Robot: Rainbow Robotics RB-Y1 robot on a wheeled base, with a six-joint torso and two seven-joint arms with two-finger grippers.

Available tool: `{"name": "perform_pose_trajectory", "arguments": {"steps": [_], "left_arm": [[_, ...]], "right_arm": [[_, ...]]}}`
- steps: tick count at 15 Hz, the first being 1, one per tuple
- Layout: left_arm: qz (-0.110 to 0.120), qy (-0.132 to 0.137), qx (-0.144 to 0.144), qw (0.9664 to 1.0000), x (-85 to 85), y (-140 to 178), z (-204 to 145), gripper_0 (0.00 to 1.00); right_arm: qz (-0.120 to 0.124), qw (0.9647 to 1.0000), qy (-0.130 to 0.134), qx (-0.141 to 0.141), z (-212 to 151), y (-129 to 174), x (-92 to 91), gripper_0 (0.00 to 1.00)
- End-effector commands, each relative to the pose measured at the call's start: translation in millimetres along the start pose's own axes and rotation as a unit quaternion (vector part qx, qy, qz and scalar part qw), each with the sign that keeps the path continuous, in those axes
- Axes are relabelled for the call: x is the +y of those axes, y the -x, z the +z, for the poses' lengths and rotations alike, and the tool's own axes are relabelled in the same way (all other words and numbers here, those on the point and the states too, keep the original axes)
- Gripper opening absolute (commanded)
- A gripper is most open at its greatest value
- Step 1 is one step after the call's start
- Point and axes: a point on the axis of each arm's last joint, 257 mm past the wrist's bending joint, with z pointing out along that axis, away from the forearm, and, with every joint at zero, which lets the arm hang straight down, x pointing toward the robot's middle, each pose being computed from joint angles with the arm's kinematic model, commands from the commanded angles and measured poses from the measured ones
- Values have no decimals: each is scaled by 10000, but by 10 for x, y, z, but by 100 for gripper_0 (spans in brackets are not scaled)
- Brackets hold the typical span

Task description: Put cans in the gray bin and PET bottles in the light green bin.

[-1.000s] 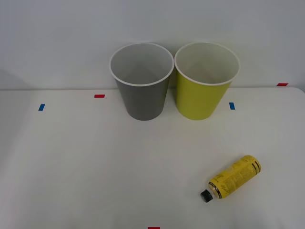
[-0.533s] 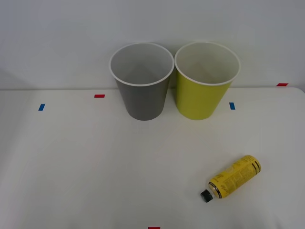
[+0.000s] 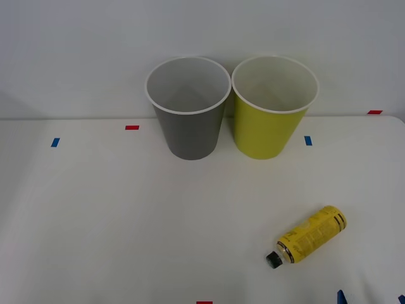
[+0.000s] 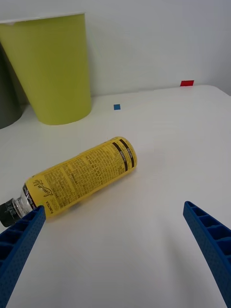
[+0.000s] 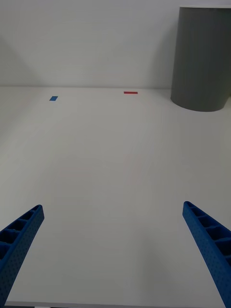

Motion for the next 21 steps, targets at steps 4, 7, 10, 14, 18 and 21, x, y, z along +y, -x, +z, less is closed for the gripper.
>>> {"name": "perform_pose_trajectory", "arguments": {"steps": [4, 7, 10, 14, 18, 21], "left_arm": [[0, 0, 0, 10000, 0, 0, 0, 100], [0, 0, 0, 10000, 0, 0, 0, 100], [0, 0, 0, 10000, 0, 0, 0, 100], [0, 0, 0, 10000, 0, 0, 0, 100], [0, 0, 0, 10000, 0, 0, 0, 100], [0, 0, 0, 10000, 0, 0, 0, 100]], "right_arm": [[1171, 9907, -291, 626, 463, 164, 75, 100], [1720, 9814, -333, 784, 625, 231, 117, 100], [2156, 9696, -430, 1073, 749, 294, 131, 100], [2628, 9528, -591, 1402, 890, 289, 166, 100], [3103, 9283, -816, 1881, 946, 275, 230, 100], [3537, 9088, -936, 2005, 1081, 287, 292, 100]]}}
